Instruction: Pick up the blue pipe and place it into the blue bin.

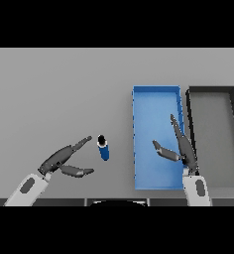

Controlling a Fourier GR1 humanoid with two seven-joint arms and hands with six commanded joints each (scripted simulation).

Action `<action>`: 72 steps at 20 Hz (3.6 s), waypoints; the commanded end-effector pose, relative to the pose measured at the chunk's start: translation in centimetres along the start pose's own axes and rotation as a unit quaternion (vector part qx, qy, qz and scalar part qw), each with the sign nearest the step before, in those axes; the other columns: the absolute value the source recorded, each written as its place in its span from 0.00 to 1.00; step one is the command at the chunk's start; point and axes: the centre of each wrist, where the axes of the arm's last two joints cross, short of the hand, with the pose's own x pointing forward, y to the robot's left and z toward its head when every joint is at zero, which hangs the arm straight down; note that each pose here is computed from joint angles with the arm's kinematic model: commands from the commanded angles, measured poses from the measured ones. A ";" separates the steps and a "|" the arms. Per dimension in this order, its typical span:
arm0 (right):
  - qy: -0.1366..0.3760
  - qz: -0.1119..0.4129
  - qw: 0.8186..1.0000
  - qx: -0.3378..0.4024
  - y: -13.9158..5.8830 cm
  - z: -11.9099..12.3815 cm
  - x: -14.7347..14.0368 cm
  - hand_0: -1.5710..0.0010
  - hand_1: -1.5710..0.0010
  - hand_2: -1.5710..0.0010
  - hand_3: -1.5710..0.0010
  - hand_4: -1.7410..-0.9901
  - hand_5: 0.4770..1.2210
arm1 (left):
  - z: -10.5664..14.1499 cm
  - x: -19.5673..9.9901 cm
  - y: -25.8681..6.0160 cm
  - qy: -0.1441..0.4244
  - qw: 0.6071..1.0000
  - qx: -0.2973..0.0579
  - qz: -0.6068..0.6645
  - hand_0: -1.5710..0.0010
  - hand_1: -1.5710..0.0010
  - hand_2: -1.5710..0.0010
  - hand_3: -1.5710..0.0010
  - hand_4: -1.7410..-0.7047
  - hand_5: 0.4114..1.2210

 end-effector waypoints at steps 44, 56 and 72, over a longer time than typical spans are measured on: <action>0.017 0.015 1.000 -0.010 -0.1 0.1 -0.4 1.00 1.00 1.00 1.00 0.81 0.11 | -11.1 5.2 -7.4 -0.224 0.968 0.019 0.108 0.01 0.01 0.01 0.01 0.26 1.00; 0.043 -0.003 0.990 -0.135 4.3 7.2 -0.2 1.00 1.00 1.00 1.00 0.78 0.14 | -11.4 6.3 -7.2 -0.216 0.971 -0.007 0.102 0.00 0.00 0.00 0.00 0.26 1.00; -0.075 -0.006 0.995 0.070 1.4 5.2 9.7 1.00 1.00 1.00 1.00 0.69 0.08 | -11.0 6.6 -7.1 -0.215 0.973 -0.012 0.082 0.00 0.00 0.00 0.00 0.26 1.00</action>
